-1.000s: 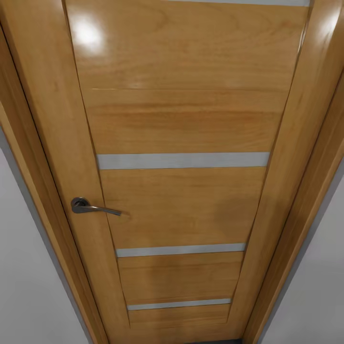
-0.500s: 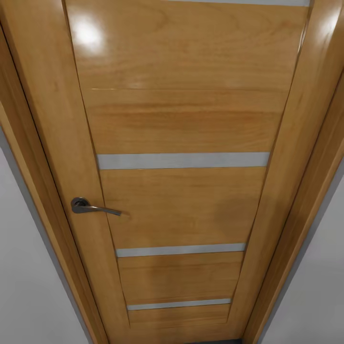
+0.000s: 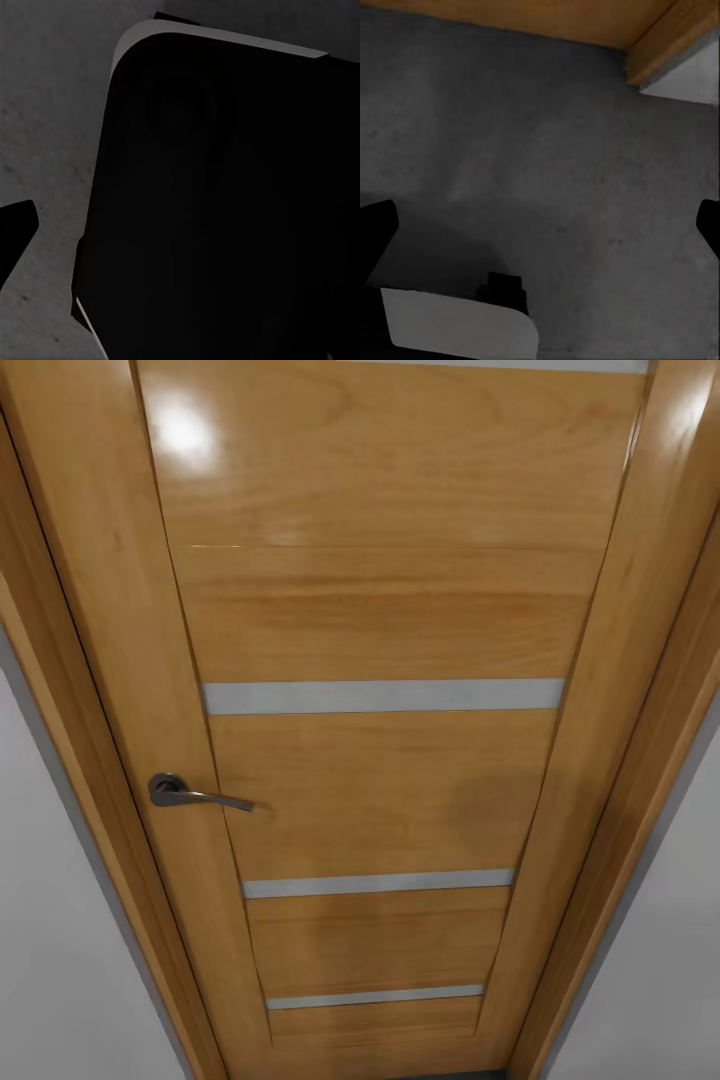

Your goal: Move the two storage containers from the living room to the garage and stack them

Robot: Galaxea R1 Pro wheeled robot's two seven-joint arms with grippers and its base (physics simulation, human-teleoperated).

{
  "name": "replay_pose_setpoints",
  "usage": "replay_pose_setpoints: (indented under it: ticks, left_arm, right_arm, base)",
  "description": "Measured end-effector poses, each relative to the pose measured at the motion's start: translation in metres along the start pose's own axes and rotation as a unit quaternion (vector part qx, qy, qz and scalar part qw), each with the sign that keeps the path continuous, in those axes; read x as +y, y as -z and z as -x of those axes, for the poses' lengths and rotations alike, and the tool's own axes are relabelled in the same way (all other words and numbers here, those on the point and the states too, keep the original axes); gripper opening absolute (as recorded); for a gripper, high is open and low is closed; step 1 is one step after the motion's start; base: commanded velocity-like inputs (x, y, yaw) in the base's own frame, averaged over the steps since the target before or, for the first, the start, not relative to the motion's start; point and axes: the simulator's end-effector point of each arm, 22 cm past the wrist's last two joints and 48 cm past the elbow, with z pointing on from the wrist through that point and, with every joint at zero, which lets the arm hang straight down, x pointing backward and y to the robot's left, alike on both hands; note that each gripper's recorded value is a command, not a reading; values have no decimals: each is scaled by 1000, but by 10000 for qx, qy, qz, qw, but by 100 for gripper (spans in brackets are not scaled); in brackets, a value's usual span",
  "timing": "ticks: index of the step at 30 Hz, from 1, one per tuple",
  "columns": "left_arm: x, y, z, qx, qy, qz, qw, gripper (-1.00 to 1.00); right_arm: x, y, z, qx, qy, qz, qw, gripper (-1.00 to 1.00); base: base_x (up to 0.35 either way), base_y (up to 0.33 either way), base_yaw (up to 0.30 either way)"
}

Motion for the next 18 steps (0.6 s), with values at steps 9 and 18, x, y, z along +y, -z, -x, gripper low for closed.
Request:
replay_pose_setpoints:
  ticks: [9, 18]
  left_arm:
    - [0, 0, 0, -4, 0, 0, 10000, 100]
    - [0, 0, 0, -8, 0, 0, 10000, 100]
  right_arm:
    - [-50, 52, 160, -778, -14, -558, 9954, 100]
    - [-69, 112, 232, -1194, -200, -729, 9900, 100]
  base:
    - [0, 0, 0]
    - [0, 0, 0]
